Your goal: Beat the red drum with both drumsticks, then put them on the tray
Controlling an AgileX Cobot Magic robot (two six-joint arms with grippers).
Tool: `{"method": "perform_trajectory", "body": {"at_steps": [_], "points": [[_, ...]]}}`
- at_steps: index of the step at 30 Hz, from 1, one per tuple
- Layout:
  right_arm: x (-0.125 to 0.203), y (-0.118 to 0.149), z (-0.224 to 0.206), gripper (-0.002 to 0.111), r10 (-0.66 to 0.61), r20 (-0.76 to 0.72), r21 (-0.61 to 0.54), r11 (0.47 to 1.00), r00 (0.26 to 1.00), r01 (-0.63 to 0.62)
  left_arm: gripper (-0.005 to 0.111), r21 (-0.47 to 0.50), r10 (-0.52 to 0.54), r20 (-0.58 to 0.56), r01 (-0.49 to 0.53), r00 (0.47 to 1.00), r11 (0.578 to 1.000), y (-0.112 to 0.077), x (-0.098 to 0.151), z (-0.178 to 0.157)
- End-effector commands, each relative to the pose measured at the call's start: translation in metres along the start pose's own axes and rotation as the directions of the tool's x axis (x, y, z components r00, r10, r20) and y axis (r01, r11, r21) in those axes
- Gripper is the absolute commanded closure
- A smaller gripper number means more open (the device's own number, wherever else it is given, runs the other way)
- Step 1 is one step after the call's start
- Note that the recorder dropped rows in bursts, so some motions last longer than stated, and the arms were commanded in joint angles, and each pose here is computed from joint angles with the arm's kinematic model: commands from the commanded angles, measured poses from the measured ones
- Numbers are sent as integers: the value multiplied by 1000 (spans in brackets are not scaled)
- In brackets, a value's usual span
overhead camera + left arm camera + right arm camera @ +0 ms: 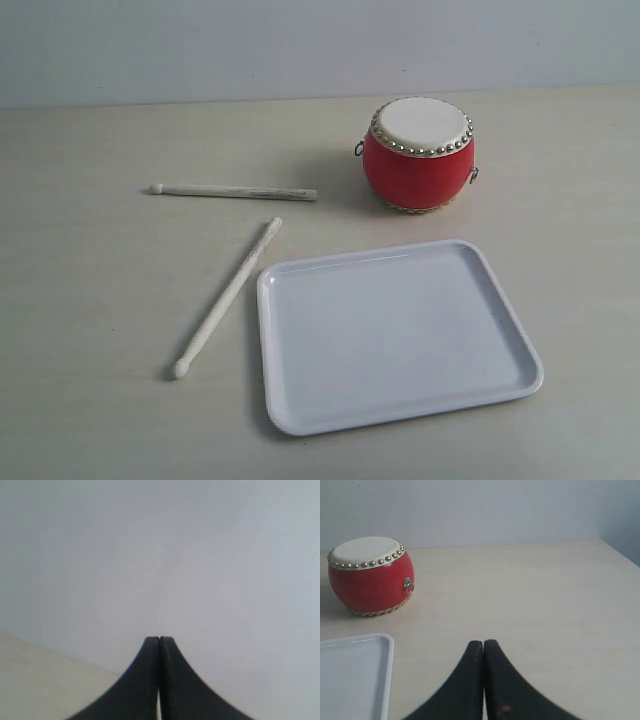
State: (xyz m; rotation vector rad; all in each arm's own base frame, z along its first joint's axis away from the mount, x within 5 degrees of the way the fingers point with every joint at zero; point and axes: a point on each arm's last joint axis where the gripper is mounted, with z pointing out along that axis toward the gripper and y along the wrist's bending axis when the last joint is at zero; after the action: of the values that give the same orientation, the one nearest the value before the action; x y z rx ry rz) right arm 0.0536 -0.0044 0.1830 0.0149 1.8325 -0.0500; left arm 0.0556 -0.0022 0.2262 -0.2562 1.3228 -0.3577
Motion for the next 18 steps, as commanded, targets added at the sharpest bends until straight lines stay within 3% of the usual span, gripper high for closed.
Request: {"method": "perform_trajectory", "body": {"at_steps": [1, 6, 12, 18], "points": [[1, 0, 0, 108, 0, 9, 2, 1000, 1000, 0, 107, 86, -13, 121, 3, 993, 996, -8, -12, -1], [1, 0, 0, 108, 2, 9, 2, 1000, 1000, -2, 107, 133, -19, 188, -6, 982, 991, -12, -18, -3], [0, 0, 0, 108, 0, 16, 1, 1000, 1000, 0, 107, -68, 5, -103, -12, 995, 998, 6, 9, -1], [0, 0, 0, 108, 2, 18, 1, 1000, 1000, -2, 107, -66, 68, -118, -76, 991, 995, 7, 10, -1]]}}
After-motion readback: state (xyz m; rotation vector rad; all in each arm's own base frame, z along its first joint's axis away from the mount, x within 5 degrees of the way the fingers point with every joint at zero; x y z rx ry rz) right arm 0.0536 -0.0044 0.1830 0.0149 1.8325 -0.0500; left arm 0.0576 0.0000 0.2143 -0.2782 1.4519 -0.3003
